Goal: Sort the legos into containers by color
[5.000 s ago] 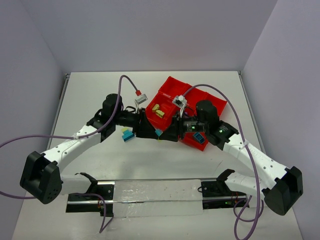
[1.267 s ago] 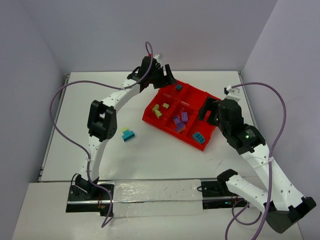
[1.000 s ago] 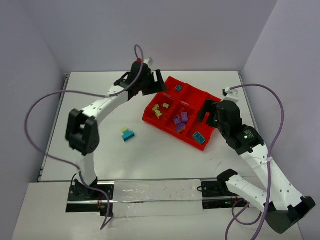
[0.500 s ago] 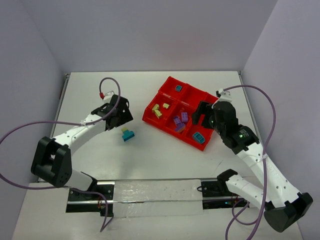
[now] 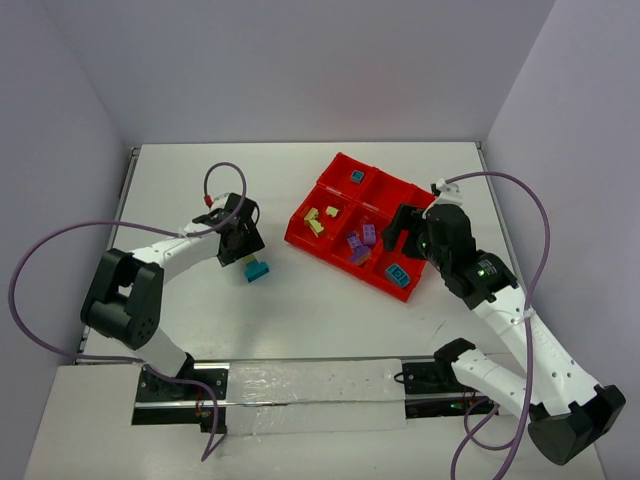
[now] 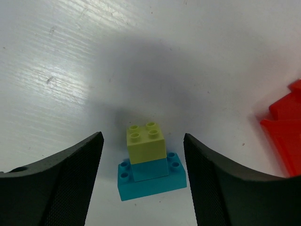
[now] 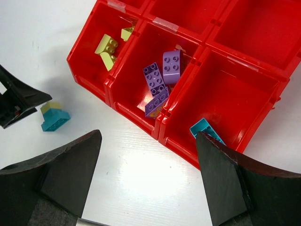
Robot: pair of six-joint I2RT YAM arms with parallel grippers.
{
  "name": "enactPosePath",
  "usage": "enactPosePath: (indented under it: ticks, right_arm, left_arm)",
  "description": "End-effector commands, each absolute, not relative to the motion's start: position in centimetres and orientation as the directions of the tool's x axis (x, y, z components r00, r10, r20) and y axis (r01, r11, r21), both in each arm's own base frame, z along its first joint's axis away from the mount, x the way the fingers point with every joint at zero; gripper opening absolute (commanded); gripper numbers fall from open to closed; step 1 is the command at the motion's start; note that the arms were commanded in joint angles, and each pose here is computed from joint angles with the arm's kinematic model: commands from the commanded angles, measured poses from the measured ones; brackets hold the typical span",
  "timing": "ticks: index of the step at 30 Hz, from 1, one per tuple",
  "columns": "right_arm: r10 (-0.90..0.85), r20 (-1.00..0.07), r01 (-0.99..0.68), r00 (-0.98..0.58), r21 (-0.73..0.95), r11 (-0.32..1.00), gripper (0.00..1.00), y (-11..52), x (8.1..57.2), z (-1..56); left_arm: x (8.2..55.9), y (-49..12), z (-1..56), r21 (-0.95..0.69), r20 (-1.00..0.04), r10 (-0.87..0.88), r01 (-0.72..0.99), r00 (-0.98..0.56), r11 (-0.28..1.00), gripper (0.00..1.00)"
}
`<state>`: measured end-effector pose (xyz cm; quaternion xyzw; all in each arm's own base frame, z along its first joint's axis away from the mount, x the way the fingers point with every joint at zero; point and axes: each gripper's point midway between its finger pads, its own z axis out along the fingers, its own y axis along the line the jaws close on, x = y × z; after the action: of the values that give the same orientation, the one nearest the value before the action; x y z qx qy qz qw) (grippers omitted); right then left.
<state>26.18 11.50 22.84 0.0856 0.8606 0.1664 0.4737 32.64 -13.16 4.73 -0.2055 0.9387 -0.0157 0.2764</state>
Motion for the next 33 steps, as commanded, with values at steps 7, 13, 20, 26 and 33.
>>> enactPosePath:
  ticks: [7, 13, 20, 26, 33]
  right_arm:
    - [0.336, -0.802, -0.025, -0.494, 0.400, 0.916, 0.88, 11.7, 26.5, 24.4]
    - [0.338, -0.801, -0.030, -0.494, 0.404, 0.914, 0.88, 11.9, 26.7, 24.4]
    - [0.339, -0.797, -0.036, -0.499, 0.410, 0.911, 0.88, 12.1, 26.7, 24.4]
    - [0.332, -0.781, -0.116, -0.530, 0.454, 0.883, 0.87, 14.0, 26.4, 24.8]
    - [0.273, -0.728, -0.350, -0.629, 0.579, 0.736, 0.87, 23.0, 24.8, 24.9]
  left_arm:
    - [33.0, -14.5, 3.4, -0.190, -0.475, -0.411, -0.365, -0.778, 0.911, 0.64]
    - [32.7, -14.8, 2.6, -0.195, -0.452, -0.411, -0.362, -0.792, 0.912, 0.56]
    - [33.3, -14.7, 4.1, -0.203, -0.480, -0.415, -0.362, -0.773, 0.910, 0.33]
    - [34.0, -15.4, 8.6, -0.277, -0.523, -0.423, -0.322, -0.740, 0.905, 0.00]
    - [33.8, -19.4, 15.6, -0.560, -0.472, -0.513, -0.205, -0.717, 0.803, 0.00]
